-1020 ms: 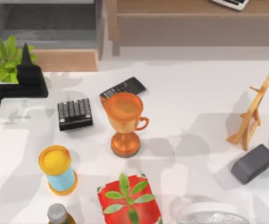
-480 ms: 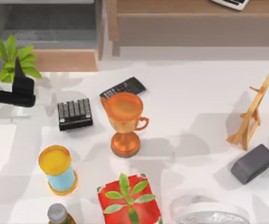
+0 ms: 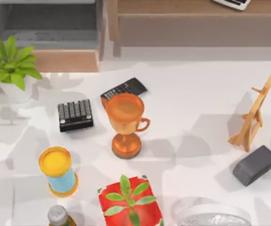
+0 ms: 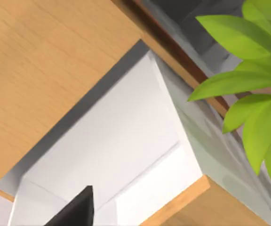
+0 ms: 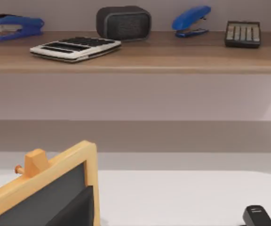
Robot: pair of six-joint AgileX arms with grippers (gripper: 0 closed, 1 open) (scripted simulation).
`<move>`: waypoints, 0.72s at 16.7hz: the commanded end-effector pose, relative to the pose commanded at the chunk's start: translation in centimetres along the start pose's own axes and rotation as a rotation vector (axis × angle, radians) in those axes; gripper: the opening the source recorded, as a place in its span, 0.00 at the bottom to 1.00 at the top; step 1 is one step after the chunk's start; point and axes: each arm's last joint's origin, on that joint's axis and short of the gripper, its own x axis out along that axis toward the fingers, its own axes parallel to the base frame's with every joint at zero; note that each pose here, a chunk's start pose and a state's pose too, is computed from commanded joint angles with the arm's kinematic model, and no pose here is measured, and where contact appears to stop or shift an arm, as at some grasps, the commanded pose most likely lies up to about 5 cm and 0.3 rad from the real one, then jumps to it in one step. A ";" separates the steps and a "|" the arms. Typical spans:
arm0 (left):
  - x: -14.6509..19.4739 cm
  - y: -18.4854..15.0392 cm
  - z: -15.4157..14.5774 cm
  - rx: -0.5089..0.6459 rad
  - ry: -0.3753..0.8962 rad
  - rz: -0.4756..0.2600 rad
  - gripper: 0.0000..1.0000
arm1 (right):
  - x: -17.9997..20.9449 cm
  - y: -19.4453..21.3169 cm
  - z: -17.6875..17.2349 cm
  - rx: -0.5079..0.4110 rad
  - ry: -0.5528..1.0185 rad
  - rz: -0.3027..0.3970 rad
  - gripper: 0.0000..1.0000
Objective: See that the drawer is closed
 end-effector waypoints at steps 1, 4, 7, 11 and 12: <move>0.1 0.4 -1.4 0.069 -0.004 -0.001 1.00 | 0.0 0.0 0.0 0.000 0.000 0.000 1.00; 0.3 1.8 -5.1 0.281 -0.030 0.017 1.00 | 0.0 0.0 0.0 0.000 0.000 0.000 1.00; 0.3 3.5 -8.2 0.492 -0.064 0.067 1.00 | 0.0 0.0 0.0 0.000 0.000 0.000 1.00; 0.0 5.2 -11.0 0.714 -0.092 0.138 1.00 | 0.0 0.0 0.0 0.000 0.000 0.000 1.00; 0.0 5.5 -11.4 0.747 -0.095 0.150 1.00 | 0.0 0.0 0.0 0.000 0.000 0.000 1.00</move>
